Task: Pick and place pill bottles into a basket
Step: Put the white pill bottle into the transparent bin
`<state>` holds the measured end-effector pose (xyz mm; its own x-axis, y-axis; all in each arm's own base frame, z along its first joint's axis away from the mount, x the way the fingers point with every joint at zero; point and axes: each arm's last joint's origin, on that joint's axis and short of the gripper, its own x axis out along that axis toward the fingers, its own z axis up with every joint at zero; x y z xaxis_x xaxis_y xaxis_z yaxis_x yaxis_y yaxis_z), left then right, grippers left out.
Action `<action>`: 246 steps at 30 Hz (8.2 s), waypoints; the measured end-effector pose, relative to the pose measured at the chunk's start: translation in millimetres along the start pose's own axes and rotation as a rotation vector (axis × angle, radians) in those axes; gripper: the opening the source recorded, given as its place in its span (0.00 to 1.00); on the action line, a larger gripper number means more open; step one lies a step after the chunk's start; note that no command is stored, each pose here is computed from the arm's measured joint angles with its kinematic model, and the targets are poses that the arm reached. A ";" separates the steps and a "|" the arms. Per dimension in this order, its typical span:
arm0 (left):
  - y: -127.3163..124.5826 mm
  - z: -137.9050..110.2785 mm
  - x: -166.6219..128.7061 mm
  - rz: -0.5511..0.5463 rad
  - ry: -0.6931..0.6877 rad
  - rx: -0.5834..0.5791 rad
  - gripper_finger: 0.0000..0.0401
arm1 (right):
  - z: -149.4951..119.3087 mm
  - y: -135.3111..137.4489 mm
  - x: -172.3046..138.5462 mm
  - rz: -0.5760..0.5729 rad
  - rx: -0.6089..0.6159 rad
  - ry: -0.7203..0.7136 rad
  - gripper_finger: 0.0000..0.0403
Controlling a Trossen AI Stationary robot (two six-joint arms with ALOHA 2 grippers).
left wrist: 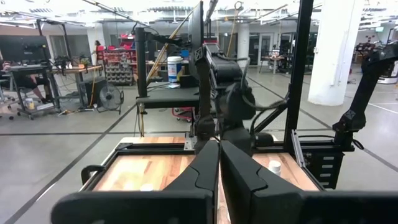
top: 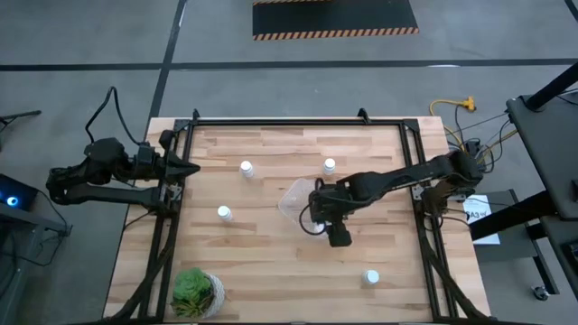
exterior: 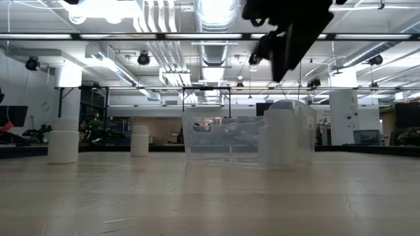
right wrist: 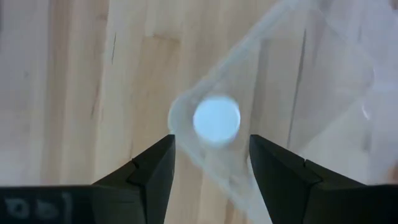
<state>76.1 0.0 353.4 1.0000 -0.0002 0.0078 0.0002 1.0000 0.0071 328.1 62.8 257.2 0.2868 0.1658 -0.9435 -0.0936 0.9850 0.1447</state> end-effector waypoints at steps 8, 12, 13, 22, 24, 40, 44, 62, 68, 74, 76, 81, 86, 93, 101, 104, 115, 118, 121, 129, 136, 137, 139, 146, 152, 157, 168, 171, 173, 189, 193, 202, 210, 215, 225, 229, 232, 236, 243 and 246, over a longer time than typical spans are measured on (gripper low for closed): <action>0.0 0.0 0.0 0.000 0.000 0.000 0.00 | -18.1 20.8 -37.6 0.032 0.096 -0.079 0.49; 0.0 -0.1 0.1 0.000 0.000 0.000 0.00 | -28.3 36.4 -49.1 0.062 0.099 -0.104 0.49; 0.0 -0.1 0.0 0.000 0.000 0.000 0.00 | -31.1 40.9 -50.4 0.069 0.093 -0.103 0.49; 0.0 -0.1 0.0 0.001 0.000 0.000 0.00 | -58.3 80.4 -43.8 0.108 0.137 -0.029 0.49; 0.0 0.0 0.0 0.000 0.000 0.000 0.00 | -62.7 89.2 -43.1 0.091 0.173 -0.031 0.49; 0.0 0.0 0.0 0.000 0.000 0.000 0.00 | -109.5 144.2 -37.9 -0.030 0.383 -0.045 0.48; 0.0 -0.1 0.0 0.000 0.000 0.000 0.00 | -124.2 152.6 -30.4 -0.042 0.412 -0.014 0.48; 0.0 -0.1 0.0 0.000 0.000 0.000 0.00 | -140.3 167.0 6.9 -0.109 0.266 0.061 0.48; 0.0 -0.1 0.1 0.000 0.000 0.000 0.00 | -141.3 166.0 13.5 -0.104 0.220 0.034 0.48; 0.0 0.0 0.0 0.000 0.000 0.000 0.00 | -143.2 165.5 22.1 -0.077 0.203 0.017 0.48; 0.0 0.0 0.0 0.000 0.000 0.000 0.00 | -144.4 164.8 24.9 -0.072 0.198 0.016 0.48; 0.0 -0.1 0.0 0.000 0.000 0.000 0.00 | -145.8 162.3 28.2 -0.079 0.197 0.022 0.48; 0.0 0.0 0.0 0.000 0.000 0.000 0.00 | -144.1 161.5 28.8 -0.072 0.170 0.018 0.48; 0.0 0.0 0.0 0.000 0.000 0.000 0.00 | -141.7 159.7 29.3 -0.071 0.144 0.013 0.48; 0.0 0.0 0.0 0.000 0.000 0.000 0.00 | -141.0 157.8 33.1 -0.064 0.143 -0.002 0.48; 0.0 0.0 0.0 0.000 0.000 0.000 0.00 | -141.2 158.0 34.7 -0.053 0.144 -0.006 0.48; 0.0 -0.1 0.0 0.000 0.000 0.000 0.00 | -145.8 155.7 41.5 -0.033 0.132 0.016 0.48; 0.0 -0.1 0.1 0.000 0.000 0.000 0.00 | -147.9 154.8 44.7 -0.021 0.127 0.027 0.48; 0.0 -0.1 0.0 0.000 0.000 0.000 0.00 | -148.7 154.2 45.5 -0.022 0.127 0.031 0.48; 0.0 -0.1 0.0 0.000 0.000 0.000 0.00 | -148.5 154.5 46.9 -0.011 0.122 0.021 0.48; 0.0 -0.1 0.0 0.000 0.000 0.000 0.00 | -148.5 153.2 50.2 -0.001 0.134 0.009 0.48; 0.0 0.0 0.0 0.000 0.000 0.000 0.00 | -148.6 152.4 50.9 -0.003 0.137 0.010 0.48; 0.0 0.0 0.0 0.000 0.000 0.000 0.00 | -148.7 150.9 51.8 -0.007 0.140 0.012 0.48; 0.0 0.0 0.0 0.000 0.000 0.000 0.00 | -146.5 146.6 55.2 -0.005 0.154 0.000 0.44; 0.0 -0.1 0.0 0.000 0.000 0.000 0.00 | -143.9 145.0 55.1 -0.001 0.119 -0.008 0.36; 0.0 0.0 0.0 0.000 0.000 0.000 0.00 | -139.3 140.2 55.3 -0.005 0.099 -0.007 0.36; 0.0 -0.1 0.1 0.000 0.000 0.000 0.00 | -117.1 114.0 51.2 0.006 0.093 0.042 0.36; 0.0 -0.1 0.0 0.001 0.000 0.000 0.00 | -109.3 104.2 50.0 0.021 0.115 0.053 0.36; 0.0 0.0 0.0 0.000 0.000 0.000 0.00 | -104.8 97.7 48.3 0.021 0.124 0.062 0.36; 0.0 0.0 0.0 0.001 0.000 0.000 0.00 | -79.1 56.0 5.8 -0.046 0.151 0.073 0.36; 0.0 0.0 0.0 0.000 0.000 0.000 0.00 | -69.1 44.2 -5.3 -0.052 0.131 0.045 0.36; 0.0 -0.1 0.0 0.000 0.000 0.000 0.00 | -49.4 9.9 -28.2 -0.101 0.128 0.002 0.36; 0.0 0.0 0.0 0.000 0.000 0.000 0.00 | -36.5 -16.1 -48.2 -0.125 0.095 -0.045 0.36; 0.0 0.0 0.0 0.000 0.000 0.000 0.00 | -30.7 -33.0 -50.3 -0.145 0.109 -0.051 0.36; 0.0 -0.1 0.0 0.000 0.000 0.000 0.00 | 0.6 -48.4 -36.3 -0.162 0.064 -0.037 0.36; 0.0 0.0 0.0 0.000 0.000 0.000 0.00 | 10.1 -50.8 -22.7 -0.165 0.036 -0.009 0.36; 0.0 -0.1 0.0 0.001 0.000 0.000 0.00 | 12.8 -52.5 -14.0 -0.163 0.028 -0.007 0.36; 0.0 0.0 0.0 0.000 0.000 0.000 0.00 | 14.7 -56.9 -5.0 -0.166 0.033 -0.016 0.36; 0.0 -0.1 0.0 0.000 0.000 0.000 0.00 | 12.5 -58.9 4.1 -0.169 0.027 -0.035 0.36; 0.0 0.0 0.0 0.000 0.000 0.000 0.00 | 7.2 -59.9 12.1 -0.169 0.028 -0.017 0.36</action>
<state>76.1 0.0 353.4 1.0000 -0.0004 0.0078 0.0003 1.0000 0.0071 344.0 6.1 239.2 0.3119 -0.0021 -0.9501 -0.0162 0.9998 -0.0075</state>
